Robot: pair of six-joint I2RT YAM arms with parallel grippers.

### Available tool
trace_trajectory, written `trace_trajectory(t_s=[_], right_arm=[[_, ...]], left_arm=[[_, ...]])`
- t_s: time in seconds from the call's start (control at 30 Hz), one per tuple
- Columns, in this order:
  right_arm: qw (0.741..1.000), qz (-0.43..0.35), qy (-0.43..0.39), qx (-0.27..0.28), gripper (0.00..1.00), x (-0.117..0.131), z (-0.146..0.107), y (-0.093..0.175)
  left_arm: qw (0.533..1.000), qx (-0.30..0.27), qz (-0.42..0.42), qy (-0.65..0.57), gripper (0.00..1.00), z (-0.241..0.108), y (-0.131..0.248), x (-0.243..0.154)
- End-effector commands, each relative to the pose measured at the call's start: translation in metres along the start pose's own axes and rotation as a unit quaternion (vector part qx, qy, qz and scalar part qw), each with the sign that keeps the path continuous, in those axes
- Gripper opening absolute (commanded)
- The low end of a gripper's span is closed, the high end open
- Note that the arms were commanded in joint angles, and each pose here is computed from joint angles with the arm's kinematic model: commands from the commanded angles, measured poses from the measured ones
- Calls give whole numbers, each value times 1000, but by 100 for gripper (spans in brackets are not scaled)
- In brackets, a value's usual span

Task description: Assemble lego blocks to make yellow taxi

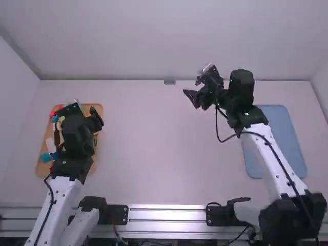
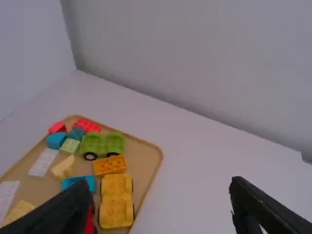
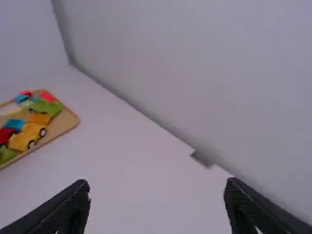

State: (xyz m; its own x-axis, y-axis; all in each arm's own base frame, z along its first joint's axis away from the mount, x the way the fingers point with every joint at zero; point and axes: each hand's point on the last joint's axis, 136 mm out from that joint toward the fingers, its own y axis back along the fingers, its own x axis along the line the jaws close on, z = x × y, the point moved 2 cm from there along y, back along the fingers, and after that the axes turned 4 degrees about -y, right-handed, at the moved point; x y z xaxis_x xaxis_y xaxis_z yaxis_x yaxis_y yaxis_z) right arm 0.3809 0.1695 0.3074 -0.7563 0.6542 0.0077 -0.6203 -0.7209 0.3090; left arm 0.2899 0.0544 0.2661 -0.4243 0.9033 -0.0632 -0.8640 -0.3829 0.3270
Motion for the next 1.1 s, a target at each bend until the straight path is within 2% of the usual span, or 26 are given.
trace_trajectory(t_s=[0.0, 0.23, 0.3, 0.47, 0.67, 0.83, 0.97, 1.07], right_arm=[[995, 91, 48, -13, 80, 18, 9, -19], [982, 177, 69, -4, 90, 30, -1, -76], [979, 190, 75, -3, 91, 34, -3, -84], [970, 225, 95, 4, 96, 49, -10, -110], [967, 232, 104, 5, 99, 53, -12, -124], [966, 235, 105, 4, 99, 54, -12, -125], [966, 235, 105, 4, 99, 54, -12, -125], [966, 235, 105, 3, 99, 53, -11, -125]], left_arm=[[999, -9, 29, 43, 80, 20, 1, 4], [994, 58, 65, 66, 90, 31, -7, 13], [991, 72, 77, 76, 91, 31, -8, 17], [970, 124, 166, 125, 96, 33, -4, 56], [962, 161, 156, 155, 99, 39, -4, 83], [944, 181, 202, 189, 99, 31, -4, 123], [951, 218, 138, 168, 99, 27, -22, 122], [947, 242, 135, 160, 99, 27, -41, 128]])
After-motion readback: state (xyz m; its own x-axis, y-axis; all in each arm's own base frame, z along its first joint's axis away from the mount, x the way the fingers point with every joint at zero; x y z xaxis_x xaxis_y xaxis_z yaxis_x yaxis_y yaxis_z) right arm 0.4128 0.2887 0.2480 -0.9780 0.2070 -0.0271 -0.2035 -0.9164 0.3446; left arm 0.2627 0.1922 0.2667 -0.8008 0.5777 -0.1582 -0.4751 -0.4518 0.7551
